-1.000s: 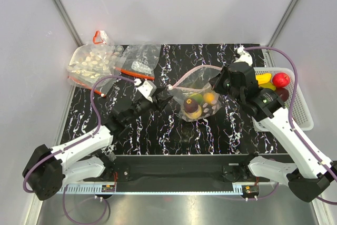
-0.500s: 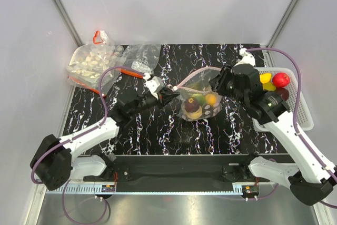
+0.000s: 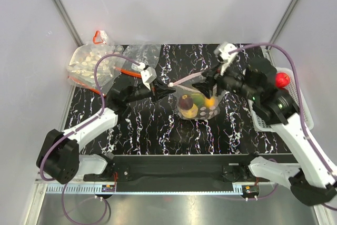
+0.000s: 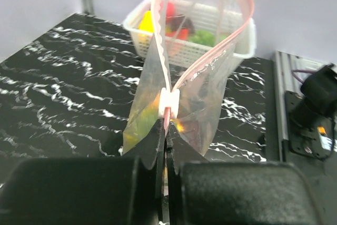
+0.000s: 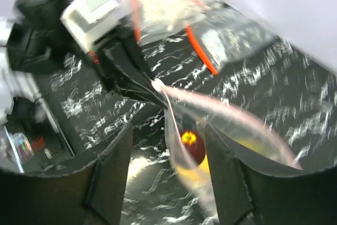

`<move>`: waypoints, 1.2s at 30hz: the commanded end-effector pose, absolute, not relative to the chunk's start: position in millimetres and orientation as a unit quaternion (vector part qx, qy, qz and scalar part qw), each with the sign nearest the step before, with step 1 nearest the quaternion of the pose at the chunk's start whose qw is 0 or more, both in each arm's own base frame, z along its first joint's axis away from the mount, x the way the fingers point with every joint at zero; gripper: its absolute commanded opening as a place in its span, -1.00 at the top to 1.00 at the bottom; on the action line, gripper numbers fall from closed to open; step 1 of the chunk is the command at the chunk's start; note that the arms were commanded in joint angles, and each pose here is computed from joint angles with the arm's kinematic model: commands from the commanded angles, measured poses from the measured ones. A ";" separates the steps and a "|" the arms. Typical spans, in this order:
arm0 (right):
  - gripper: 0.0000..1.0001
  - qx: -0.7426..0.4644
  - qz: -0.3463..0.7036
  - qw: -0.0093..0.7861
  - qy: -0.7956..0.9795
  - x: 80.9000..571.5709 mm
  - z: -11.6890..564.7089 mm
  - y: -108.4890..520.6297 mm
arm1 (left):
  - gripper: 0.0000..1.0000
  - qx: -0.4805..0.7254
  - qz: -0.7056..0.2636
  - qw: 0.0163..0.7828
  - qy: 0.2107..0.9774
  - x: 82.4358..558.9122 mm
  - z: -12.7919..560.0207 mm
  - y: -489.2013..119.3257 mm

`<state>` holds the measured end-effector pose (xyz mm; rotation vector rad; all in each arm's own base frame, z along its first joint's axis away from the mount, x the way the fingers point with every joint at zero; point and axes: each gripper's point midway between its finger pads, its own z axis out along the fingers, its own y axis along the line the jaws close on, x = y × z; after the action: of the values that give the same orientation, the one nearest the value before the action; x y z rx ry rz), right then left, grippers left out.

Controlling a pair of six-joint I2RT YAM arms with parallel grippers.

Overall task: Place the food in the zip-top bag and seal the zipper
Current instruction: Zip the zipper food storage bag at the center of the board.

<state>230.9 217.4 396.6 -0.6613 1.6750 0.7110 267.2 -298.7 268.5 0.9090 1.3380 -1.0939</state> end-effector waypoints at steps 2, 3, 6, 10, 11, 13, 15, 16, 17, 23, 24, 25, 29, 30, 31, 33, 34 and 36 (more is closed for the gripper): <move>-0.29 -0.489 0.317 0.534 0.613 234.6 396.5 268.8 | 1.00 0.453 -0.486 0.573 0.480 251.9 308.3 -305.4; -0.29 -0.500 0.314 0.538 0.602 237.0 409.6 272.0 | 1.00 0.457 -0.488 0.571 0.477 251.1 308.0 -305.2; -0.23 -0.537 0.305 0.510 0.599 250.9 399.6 283.9 | 1.00 0.470 -0.489 0.572 0.461 246.3 309.4 -303.7; -0.21 -0.582 0.299 0.458 0.601 261.5 372.9 294.1 | 1.00 0.475 -0.478 0.574 0.465 248.9 306.3 -301.4; -0.20 -0.587 0.298 0.454 0.601 262.2 371.5 294.7 | 1.00 0.479 -0.474 0.575 0.464 250.0 306.1 -301.0; -0.18 -0.598 0.296 0.446 0.596 263.6 366.2 296.3 | 1.00 0.480 -0.471 0.575 0.466 251.6 306.4 -299.9; -0.19 -0.603 0.308 0.437 0.592 262.2 360.5 300.9 | 1.00 0.480 -0.467 0.575 0.470 254.3 306.3 -298.1; -0.18 -0.603 0.311 0.439 0.589 261.7 361.8 302.1 | 1.00 0.479 -0.467 0.575 0.471 255.1 306.7 -297.7; -0.18 -0.605 0.316 0.436 0.587 260.2 359.7 304.1 | 1.00 0.478 -0.468 0.573 0.474 255.8 307.1 -297.0; -0.18 -0.612 0.319 0.422 0.588 258.0 347.3 313.9 | 1.00 0.474 -0.465 0.570 0.484 259.2 305.7 -293.2; -0.18 -0.615 0.321 0.418 0.586 255.5 344.7 317.5 | 1.00 0.473 -0.465 0.571 0.485 259.9 305.7 -292.8; -0.18 -0.617 0.319 0.420 0.585 255.1 344.8 320.1 | 1.00 0.472 -0.466 0.568 0.487 260.3 303.8 -293.2; -0.18 -0.619 0.304 0.413 0.595 260.6 334.5 327.8 | 1.00 0.472 -0.468 0.566 0.487 260.4 303.2 -293.2; -0.17 -0.619 0.303 0.415 0.594 260.6 336.0 329.3 | 1.00 0.472 -0.468 0.566 0.487 260.4 303.4 -293.2; -0.13 -0.620 0.302 0.413 0.594 260.7 334.7 331.5 | 1.00 0.472 -0.468 0.566 0.488 260.8 303.2 -292.8; -0.03 -0.620 0.300 0.411 0.597 263.2 333.2 333.7 | 1.00 0.472 -0.468 0.566 0.487 260.0 303.3 -293.0; 0.02 -0.620 0.300 0.410 0.598 263.7 332.5 334.2 | 1.00 0.471 -0.468 0.566 0.488 260.1 303.6 -292.5; 0.14 -0.619 0.298 0.410 0.600 265.8 331.4 335.3 | 1.00 0.473 -0.469 0.566 0.485 259.0 303.9 -292.4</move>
<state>260.4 330.7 312.3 -1.5740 1.5690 0.7900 261.4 -292.3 271.9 1.0754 1.2693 -1.1340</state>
